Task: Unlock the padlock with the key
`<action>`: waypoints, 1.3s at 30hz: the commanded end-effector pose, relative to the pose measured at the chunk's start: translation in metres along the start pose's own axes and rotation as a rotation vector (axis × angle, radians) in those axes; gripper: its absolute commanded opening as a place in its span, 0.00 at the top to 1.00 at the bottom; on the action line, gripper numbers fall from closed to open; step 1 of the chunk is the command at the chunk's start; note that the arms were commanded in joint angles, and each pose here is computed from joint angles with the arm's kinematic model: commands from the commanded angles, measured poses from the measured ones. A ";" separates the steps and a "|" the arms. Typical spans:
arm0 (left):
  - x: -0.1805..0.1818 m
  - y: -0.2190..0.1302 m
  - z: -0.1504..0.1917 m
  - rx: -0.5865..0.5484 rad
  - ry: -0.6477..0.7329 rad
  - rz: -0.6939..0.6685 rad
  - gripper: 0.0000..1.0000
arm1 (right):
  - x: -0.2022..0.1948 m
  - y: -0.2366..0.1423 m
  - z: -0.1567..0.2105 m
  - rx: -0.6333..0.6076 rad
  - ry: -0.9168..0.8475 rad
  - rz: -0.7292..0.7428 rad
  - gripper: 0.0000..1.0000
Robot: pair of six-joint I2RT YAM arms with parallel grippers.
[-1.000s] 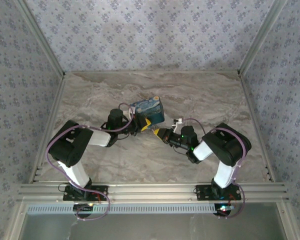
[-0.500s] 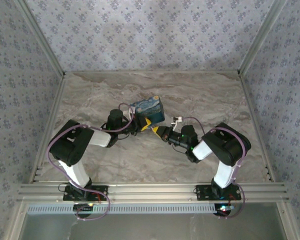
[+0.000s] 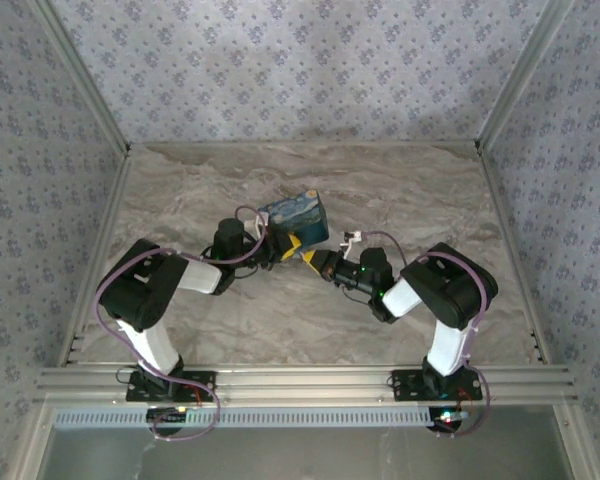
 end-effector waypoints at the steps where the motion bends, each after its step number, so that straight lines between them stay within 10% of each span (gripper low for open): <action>1: -0.005 0.002 0.006 0.029 0.014 0.037 1.00 | 0.016 0.011 -0.008 -0.018 -0.004 -0.056 1.00; 39: -0.028 -0.002 0.006 0.031 0.038 0.163 1.00 | -0.006 0.012 -0.020 0.007 0.108 -0.002 1.00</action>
Point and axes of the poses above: each hand's point on the last joint's axis, 136 mm out from that joint toward the fingers, its own y axis out along the fingers, its own x axis along the line the jaws close on, z = x × y, the point moved 2 cm from there along -y, back along the fingers
